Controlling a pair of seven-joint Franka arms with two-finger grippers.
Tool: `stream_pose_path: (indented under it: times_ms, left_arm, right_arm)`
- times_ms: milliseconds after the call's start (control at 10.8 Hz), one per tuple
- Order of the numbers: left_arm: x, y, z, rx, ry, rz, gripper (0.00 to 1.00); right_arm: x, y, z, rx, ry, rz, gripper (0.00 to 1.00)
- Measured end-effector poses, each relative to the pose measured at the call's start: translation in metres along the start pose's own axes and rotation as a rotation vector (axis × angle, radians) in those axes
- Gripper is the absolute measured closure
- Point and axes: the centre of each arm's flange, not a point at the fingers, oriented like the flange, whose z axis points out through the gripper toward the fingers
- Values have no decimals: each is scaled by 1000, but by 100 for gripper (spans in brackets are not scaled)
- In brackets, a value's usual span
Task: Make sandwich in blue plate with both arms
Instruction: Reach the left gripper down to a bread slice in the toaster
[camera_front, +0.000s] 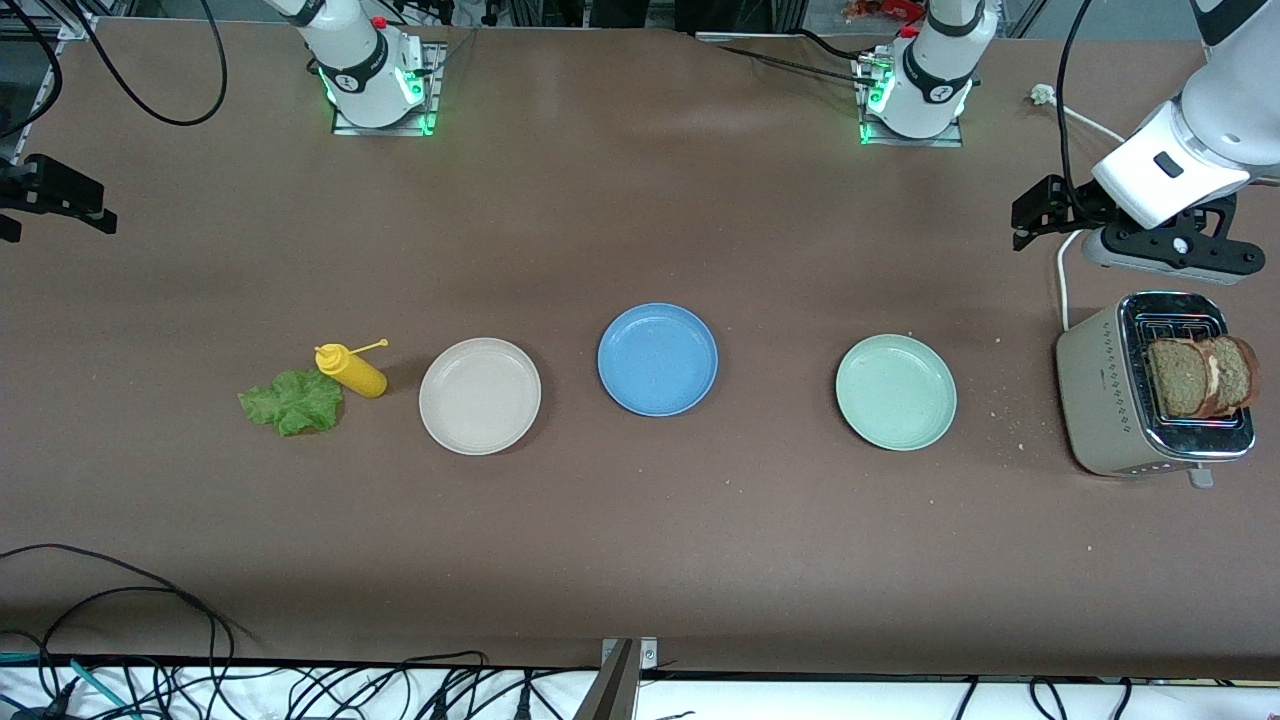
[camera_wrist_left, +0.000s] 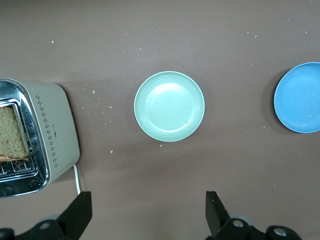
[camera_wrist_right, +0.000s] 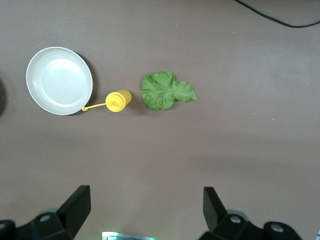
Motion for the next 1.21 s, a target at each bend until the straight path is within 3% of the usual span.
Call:
stream_pose_path:
  times_ms: [279, 651, 837, 1023, 1209]
  left_arm:
    - [0, -9, 2, -2, -6, -16, 0]
    - [14, -100, 47, -35, -75, -65, 0]
    - [27, -160, 68, -49, -49, -76, 0]
    - [35, -220, 91, -40, 20, -71, 0]
    - [34, -257, 121, -43, 10, -65, 0]
  right_arm:
    - [1, -2, 1, 0, -2, -4, 0]
    - [1, -3, 5, 2, -13, -6, 0]
    - [0, -4, 14, 7, -31, -7, 0]
    - [0, -4, 27, 11, -50, -9, 0]
    - [-1, -4, 38, 14, -48, -9, 0]
